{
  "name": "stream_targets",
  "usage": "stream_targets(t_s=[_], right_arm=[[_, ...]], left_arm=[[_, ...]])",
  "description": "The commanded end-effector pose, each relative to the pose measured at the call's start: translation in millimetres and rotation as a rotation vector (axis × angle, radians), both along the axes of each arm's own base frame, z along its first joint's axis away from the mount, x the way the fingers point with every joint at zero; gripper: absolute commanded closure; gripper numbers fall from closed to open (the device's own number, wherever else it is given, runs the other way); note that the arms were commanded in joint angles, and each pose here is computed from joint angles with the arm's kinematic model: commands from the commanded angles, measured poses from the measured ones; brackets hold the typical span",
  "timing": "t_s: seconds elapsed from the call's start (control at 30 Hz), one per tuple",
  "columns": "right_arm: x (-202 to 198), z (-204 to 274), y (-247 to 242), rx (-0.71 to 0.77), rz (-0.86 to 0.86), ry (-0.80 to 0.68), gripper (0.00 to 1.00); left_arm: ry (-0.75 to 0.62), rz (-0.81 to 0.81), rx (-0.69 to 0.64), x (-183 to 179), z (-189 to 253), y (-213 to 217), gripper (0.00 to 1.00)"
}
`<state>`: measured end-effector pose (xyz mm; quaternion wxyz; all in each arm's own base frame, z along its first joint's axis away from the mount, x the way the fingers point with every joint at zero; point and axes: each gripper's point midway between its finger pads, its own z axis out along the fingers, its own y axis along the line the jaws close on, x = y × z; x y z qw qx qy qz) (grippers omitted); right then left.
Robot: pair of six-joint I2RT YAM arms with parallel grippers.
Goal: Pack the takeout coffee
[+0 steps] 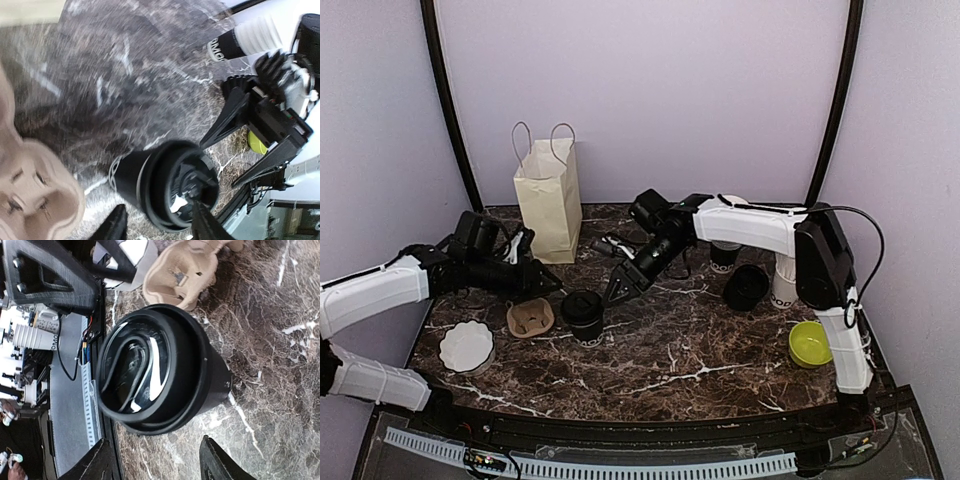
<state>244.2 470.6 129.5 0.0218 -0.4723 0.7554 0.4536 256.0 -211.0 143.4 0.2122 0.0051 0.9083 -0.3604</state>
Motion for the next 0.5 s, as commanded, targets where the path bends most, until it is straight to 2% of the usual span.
stream_targets(t_s=[0.0,0.17,0.33,0.47], right_arm=[[1.7,52.2,-7.3,0.084,0.028,-0.108,0.39],[4.8,56.6,-17.5,0.060,0.009,-0.194,0.39],[3.9,69.8,-33.7,0.048,0.017,-0.312,0.40],[0.6,90.6,-49.7,0.065,0.056,-0.425,0.40]], left_arm=[[-0.108,-0.028,0.020,9.8,41.6,-1.5,0.50],[-0.180,-0.090,0.062,15.4,60.3,-3.6,0.44],[-0.272,-0.222,0.067,7.6,70.3,-16.4,0.31],[-0.409,-0.349,0.289,0.6,73.4,-24.8,0.20]])
